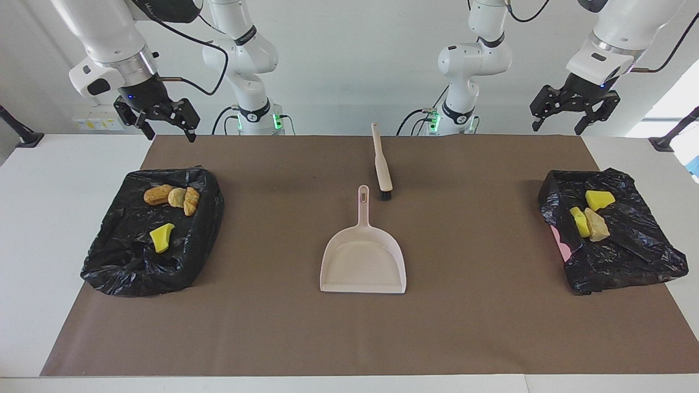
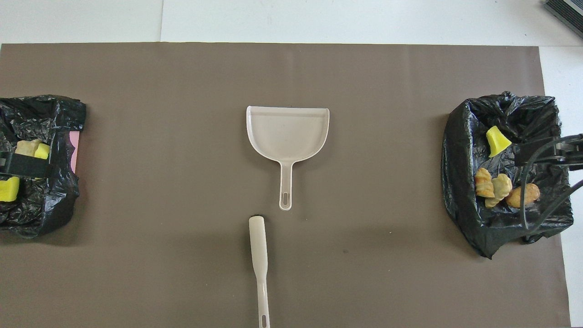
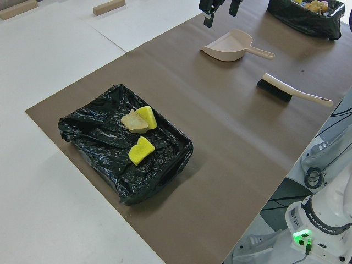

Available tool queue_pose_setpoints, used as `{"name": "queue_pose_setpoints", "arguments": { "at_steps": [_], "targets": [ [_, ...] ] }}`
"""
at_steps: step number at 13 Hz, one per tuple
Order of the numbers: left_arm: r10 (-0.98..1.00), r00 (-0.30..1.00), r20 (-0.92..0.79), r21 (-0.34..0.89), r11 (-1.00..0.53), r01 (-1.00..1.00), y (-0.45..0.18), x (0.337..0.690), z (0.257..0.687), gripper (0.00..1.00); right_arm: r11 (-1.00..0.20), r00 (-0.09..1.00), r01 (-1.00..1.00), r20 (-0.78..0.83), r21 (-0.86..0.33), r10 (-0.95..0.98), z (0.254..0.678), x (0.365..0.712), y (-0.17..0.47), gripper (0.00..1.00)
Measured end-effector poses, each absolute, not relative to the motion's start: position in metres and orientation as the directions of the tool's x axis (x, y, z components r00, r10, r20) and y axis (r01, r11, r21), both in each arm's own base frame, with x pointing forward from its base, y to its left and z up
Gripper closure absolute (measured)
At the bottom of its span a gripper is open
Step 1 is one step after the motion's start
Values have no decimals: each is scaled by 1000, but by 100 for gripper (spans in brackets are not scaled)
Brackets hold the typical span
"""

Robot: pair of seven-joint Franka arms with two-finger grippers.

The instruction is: Sweep and dump trash in bin

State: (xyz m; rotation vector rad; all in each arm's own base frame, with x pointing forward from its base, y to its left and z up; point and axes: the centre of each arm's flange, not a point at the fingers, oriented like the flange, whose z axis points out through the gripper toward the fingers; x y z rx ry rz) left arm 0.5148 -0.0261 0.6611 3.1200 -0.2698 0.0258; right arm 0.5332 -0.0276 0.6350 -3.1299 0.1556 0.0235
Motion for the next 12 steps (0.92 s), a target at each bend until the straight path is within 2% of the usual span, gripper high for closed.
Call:
{"name": "queue_pose_setpoints", "arguments": {
  "at_steps": [12],
  "targets": [
    [-163,986,17,9,-987,-163,-22,515,661,0,-995,995,-99,-15,-7,-99,635,533,-28,0]
  ]
}}
